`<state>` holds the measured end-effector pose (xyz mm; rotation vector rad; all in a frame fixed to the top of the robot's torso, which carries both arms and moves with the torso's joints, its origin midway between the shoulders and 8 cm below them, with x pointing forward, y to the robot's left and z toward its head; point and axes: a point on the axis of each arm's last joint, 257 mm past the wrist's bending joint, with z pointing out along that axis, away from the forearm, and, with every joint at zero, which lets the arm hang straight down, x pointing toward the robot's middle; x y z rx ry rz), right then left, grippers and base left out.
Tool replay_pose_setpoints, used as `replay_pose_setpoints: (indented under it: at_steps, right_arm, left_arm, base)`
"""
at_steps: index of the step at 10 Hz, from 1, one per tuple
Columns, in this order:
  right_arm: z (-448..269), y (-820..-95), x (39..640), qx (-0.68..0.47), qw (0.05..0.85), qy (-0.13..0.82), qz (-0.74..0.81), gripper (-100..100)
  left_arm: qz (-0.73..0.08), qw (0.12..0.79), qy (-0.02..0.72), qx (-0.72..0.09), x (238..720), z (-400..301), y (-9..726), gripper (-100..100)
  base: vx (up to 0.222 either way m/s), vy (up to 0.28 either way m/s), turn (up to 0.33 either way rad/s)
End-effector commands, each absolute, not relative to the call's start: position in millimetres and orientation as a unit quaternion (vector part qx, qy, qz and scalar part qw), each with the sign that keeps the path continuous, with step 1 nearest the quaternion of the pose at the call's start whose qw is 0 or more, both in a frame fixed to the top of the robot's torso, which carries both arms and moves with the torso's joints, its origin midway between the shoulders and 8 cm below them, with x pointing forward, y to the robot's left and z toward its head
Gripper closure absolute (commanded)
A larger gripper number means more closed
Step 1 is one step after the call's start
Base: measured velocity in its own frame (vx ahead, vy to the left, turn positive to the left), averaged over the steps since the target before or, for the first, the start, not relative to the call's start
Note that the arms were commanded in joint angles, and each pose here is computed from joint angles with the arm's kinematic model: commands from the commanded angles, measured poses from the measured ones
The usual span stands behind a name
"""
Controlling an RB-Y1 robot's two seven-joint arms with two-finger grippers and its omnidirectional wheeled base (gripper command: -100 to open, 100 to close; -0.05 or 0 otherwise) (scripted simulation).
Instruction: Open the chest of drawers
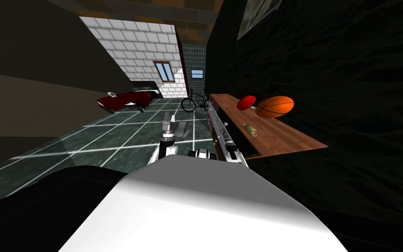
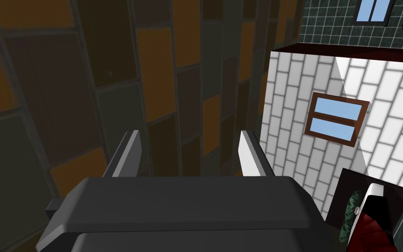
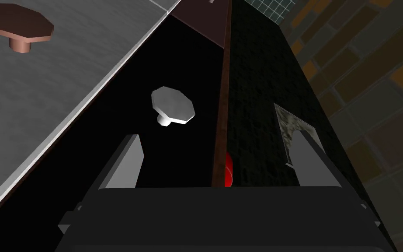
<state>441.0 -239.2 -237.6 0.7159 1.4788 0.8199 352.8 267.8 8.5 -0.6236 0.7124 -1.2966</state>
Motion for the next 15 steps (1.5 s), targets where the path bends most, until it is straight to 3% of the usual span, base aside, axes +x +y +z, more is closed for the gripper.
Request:
replay_pose_setpoints:
  at_steps: [1,15]
  right_arm:
    - [-261.4,-247.1,440.7,0.31,0.6,0.667,0.316,-100]
    - [-407.3,-327.2,407.8,0.278,0.531,0.799,0.047,-100]
  left_arm:
    - [-0.581,0.695,0.319,-0.279,352.8,8.5,267.8,0]
    - [-0.581,0.695,0.319,-0.279,352.8,8.5,267.8,0]
  base:
    - [0.055,0.055,0.002]
    - [0.071,0.064,0.004]
